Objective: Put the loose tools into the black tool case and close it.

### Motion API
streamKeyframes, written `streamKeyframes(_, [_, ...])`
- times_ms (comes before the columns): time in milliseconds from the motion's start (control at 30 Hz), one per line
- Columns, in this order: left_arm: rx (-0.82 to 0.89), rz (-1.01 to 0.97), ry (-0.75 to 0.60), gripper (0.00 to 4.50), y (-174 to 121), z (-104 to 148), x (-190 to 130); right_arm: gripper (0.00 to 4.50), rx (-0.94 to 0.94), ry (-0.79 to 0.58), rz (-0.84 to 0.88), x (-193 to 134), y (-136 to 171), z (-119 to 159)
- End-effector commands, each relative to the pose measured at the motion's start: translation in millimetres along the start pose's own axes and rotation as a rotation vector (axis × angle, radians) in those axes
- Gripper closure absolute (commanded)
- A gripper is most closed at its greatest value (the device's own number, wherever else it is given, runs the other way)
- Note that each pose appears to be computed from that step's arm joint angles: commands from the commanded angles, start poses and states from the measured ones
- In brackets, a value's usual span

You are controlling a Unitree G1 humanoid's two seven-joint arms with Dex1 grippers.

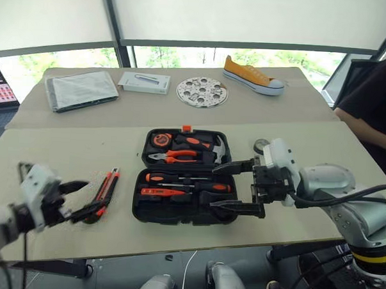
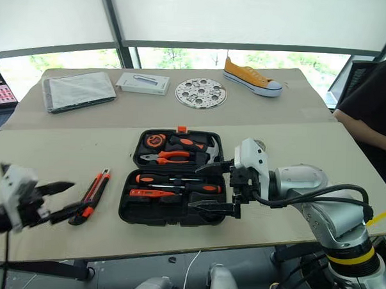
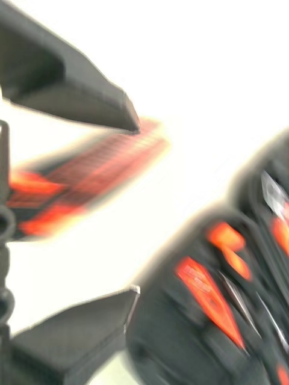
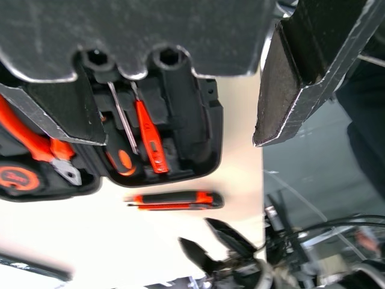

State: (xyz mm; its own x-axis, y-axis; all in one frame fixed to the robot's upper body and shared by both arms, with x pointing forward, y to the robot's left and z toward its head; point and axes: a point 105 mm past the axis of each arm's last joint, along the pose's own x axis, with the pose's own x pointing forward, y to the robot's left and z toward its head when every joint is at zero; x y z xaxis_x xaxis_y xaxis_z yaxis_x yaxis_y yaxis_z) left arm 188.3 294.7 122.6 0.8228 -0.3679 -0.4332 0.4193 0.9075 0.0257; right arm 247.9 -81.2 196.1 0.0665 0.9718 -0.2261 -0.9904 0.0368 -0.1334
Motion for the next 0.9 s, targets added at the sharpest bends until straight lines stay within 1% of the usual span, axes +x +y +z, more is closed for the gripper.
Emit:
streamKeyframes(33, [-0.011,0.12,-0.005,0.02,-9.9,-0.2,-15.5,0.0,-0.06,-0.019,0.04,1.8,-1.5,7.9])
streamKeyframes(100, [-0.034,0.142,-0.001,0.02,-14.0,-1.4,-11.6,0.0,-0.063,-0.02,0.051,3.3,-1.9,8.1])
streamKeyframes(233, [-0.056,0.167,0.018,0.02,-12.4,5.7,4.6,0.0,-0.068,-0.02,0.057,4.0,-2.0,8.7])
streamKeyframes(400, [-0.079,0.171,0.089,0.02,-5.8,15.7,35.0,0.0,-0.075,-0.015,0.027,1.7,-0.8,7.9])
streamKeyframes(467, [-0.078,0.13,0.123,0.02,-8.0,18.9,53.3,0.0,-0.082,-0.016,0.016,1.9,2.9,8.5])
streamKeyframes(600, [-0.068,0.082,0.233,0.02,-10.3,5.4,77.5,0.0,-0.086,-0.019,-0.007,1.9,7.5,10.2])
streamKeyframes(733, [-0.06,0.1,0.296,0.02,-2.9,-11.0,88.6,0.0,-0.084,-0.019,-0.031,0.8,9.0,11.1])
streamKeyframes(833, [-0.088,0.09,0.297,0.77,0.8,-14.7,90.5,0.0,-0.085,-0.01,-0.051,-0.9,9.4,10.4])
streamKeyframes(867, [-0.099,0.09,0.3,1.12,1.7,-16.4,90.5,0.0,-0.085,-0.009,-0.055,-1.7,9.5,10.3])
streamKeyframes(900, [-0.091,0.097,0.301,1.62,5.0,-16.6,89.4,0.0,-0.084,-0.006,-0.061,-2.9,10.0,10.1])
